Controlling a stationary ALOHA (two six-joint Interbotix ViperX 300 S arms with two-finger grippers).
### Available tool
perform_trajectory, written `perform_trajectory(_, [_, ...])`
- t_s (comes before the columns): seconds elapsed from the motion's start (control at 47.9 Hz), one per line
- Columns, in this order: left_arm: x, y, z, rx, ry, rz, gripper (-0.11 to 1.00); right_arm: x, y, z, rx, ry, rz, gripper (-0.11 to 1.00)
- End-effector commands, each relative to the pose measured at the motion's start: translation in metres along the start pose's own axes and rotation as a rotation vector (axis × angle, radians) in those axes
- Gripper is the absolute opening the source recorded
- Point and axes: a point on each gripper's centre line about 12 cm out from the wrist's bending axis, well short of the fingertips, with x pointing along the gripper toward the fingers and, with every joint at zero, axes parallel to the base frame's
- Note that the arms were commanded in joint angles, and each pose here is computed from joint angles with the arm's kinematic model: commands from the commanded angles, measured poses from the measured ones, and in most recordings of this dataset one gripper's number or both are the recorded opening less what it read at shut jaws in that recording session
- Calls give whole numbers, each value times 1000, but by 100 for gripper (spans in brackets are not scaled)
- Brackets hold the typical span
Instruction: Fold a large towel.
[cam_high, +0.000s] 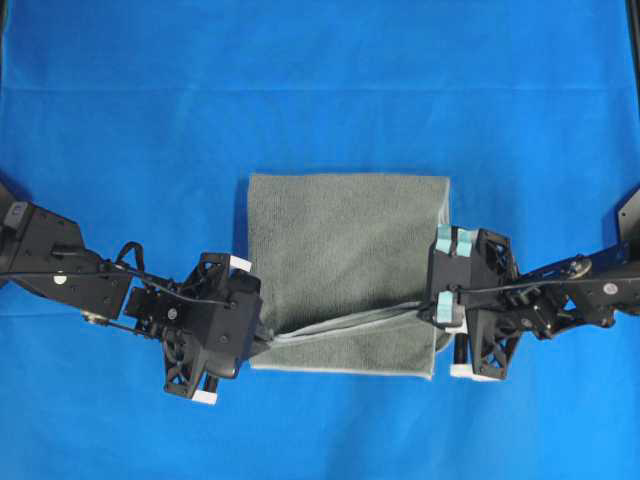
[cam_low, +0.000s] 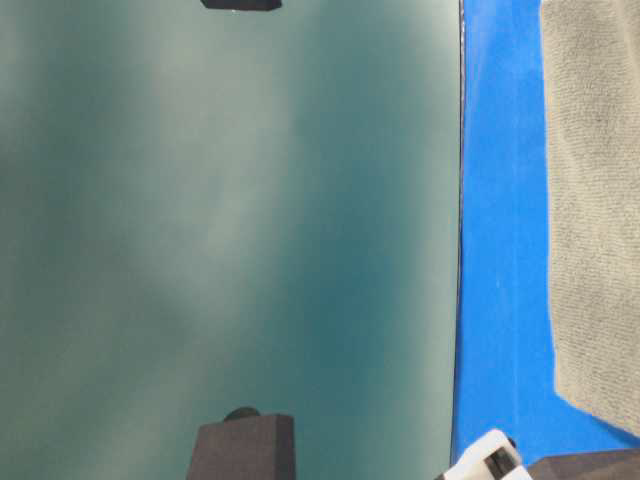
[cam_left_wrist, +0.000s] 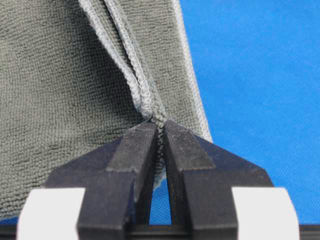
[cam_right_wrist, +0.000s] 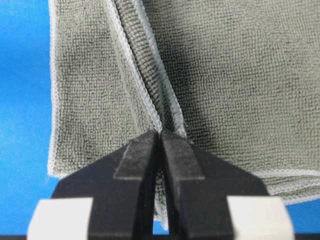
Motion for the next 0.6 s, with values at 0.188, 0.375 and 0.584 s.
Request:
perform_trajectory(0.188, [-3, -10, 12, -28, -26, -19, 4, -5, 19, 5, 4, -44, 84, 4])
perform_trajectory(0.375, [-6, -14, 17, -21, -42, -27, 27, -10, 31, 8, -24, -57, 106, 38])
perform_trajectory(0.584, [-30, -16, 38, -7, -80, -33, 72, -31, 33, 16, -38, -55, 54, 62])
